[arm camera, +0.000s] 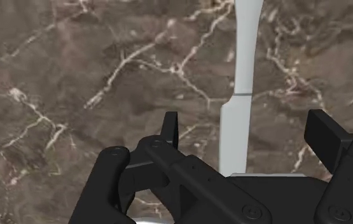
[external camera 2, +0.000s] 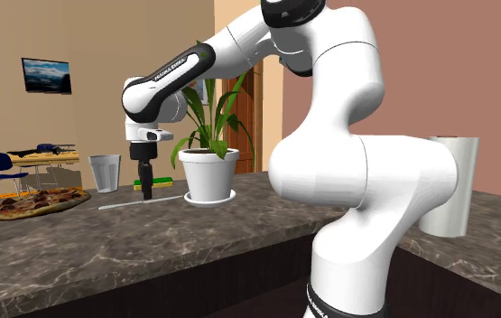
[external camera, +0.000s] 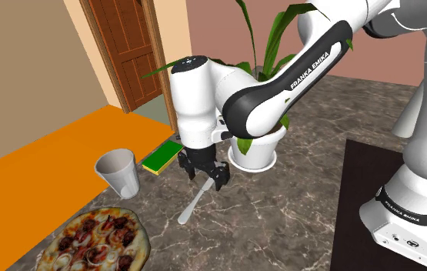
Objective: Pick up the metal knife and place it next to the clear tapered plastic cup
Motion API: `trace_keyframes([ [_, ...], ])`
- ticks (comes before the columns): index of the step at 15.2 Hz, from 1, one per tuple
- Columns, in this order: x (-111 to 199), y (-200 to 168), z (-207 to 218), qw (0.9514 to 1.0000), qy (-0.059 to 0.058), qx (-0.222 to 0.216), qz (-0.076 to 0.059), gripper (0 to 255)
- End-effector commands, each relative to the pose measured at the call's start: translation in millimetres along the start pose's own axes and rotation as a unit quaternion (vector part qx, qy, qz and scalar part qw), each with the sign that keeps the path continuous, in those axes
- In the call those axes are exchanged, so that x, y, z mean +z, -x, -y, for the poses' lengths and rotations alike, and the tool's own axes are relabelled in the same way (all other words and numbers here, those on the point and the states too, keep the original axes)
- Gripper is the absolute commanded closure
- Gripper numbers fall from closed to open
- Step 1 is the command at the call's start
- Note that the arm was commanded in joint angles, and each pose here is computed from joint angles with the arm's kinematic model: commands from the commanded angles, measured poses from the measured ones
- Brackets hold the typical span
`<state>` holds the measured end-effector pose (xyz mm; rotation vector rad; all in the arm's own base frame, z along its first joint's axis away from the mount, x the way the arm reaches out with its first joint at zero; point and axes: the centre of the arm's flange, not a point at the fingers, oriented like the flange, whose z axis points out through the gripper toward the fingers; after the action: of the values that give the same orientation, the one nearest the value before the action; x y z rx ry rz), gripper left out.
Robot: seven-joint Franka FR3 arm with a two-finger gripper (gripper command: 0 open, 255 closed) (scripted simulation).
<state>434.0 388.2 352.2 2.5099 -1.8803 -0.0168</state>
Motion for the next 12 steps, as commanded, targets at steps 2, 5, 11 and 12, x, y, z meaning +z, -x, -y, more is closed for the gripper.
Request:
trace_keyframes([
  [2, 0, 0, 0, 1.0000, 0.000, 0.000, 0.000, 0],
  [5, -40, 0, 0, 1.0000, 0.000, 0.000, 0.000, 0],
  [11, -50, 0, 0, 1.0000, 0.000, 0.000, 0.000, 0],
  [12, -50, 0, 0, 1.0000, 0.000, 0.000, 0.000, 0],
])
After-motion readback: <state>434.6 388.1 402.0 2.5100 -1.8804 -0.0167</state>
